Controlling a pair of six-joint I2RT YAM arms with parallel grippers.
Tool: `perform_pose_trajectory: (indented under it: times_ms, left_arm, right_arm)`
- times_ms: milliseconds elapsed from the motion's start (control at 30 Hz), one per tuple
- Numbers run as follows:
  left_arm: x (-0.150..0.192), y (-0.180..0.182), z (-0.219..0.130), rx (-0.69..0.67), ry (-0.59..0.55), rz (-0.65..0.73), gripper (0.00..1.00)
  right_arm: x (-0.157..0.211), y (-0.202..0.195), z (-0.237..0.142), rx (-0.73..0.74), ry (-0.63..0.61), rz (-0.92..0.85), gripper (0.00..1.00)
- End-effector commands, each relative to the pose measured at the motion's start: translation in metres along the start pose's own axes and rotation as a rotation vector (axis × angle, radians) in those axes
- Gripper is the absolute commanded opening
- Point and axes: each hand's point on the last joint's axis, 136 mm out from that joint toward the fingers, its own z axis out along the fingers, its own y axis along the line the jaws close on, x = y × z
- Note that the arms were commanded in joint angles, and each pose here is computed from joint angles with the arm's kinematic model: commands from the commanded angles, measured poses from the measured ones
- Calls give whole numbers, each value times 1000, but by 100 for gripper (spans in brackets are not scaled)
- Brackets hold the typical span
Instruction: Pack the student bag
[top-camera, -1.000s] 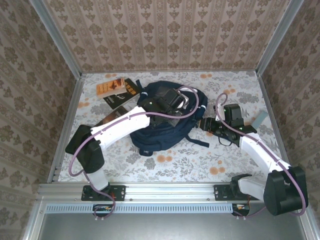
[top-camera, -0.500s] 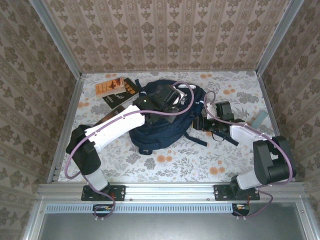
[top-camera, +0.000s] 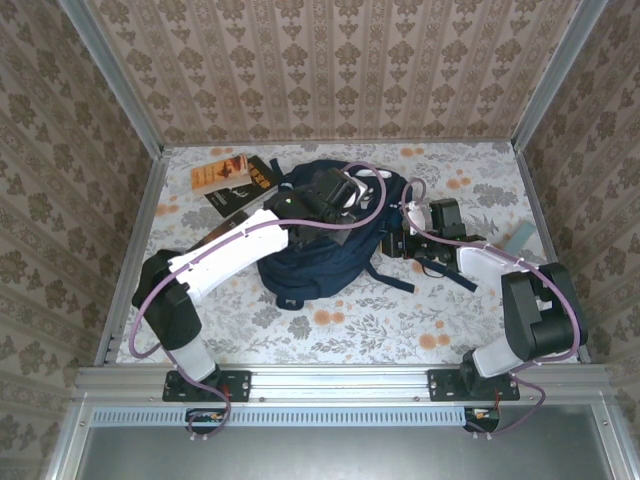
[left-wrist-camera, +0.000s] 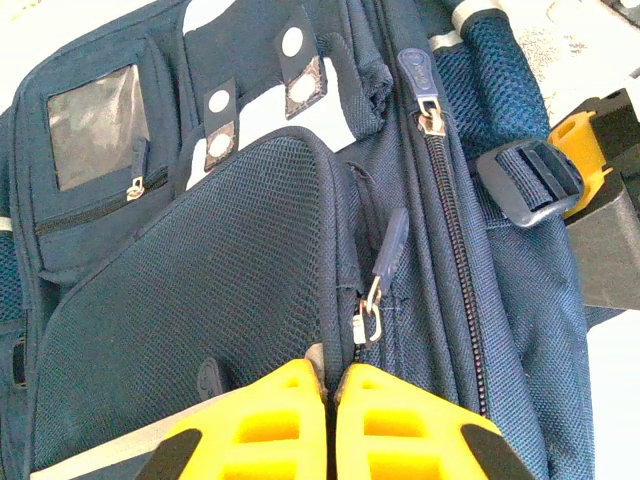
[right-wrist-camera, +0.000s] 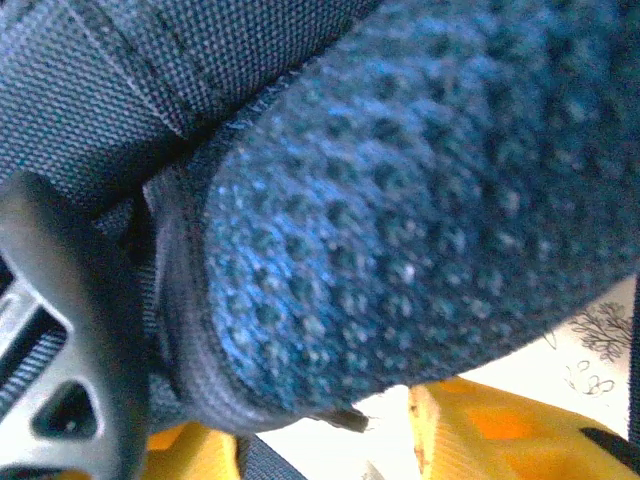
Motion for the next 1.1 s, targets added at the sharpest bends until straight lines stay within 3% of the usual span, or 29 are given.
perform_pose_trajectory:
  times_ms: [0,133,300,600,867,1067]
  left_arm:
    - [-32,26,-39,-57,-125,-36,2]
    - [-30,32,-40,-57,-127,-49,2]
    - [-29,33,-37,-53,-125,-61,1]
    - [-29,38,-29,-54,-125,-89,1]
    - [-31,30,-12,-22,-118,-155,1]
    - [-35,21,5,16,-120,-205,1]
  right_arm:
    - [-18,19,1,-77,-32,-73,42]
    - [-16,23,1,-85,-22,-80,29]
    - [-10,18,-3,8,-2,-63,18]
    - [1,24,-31,140,-2,-5,7]
    - [33,61,-34,105,80,-20,1]
    - [50,108,-37,-34,106,-85,1]
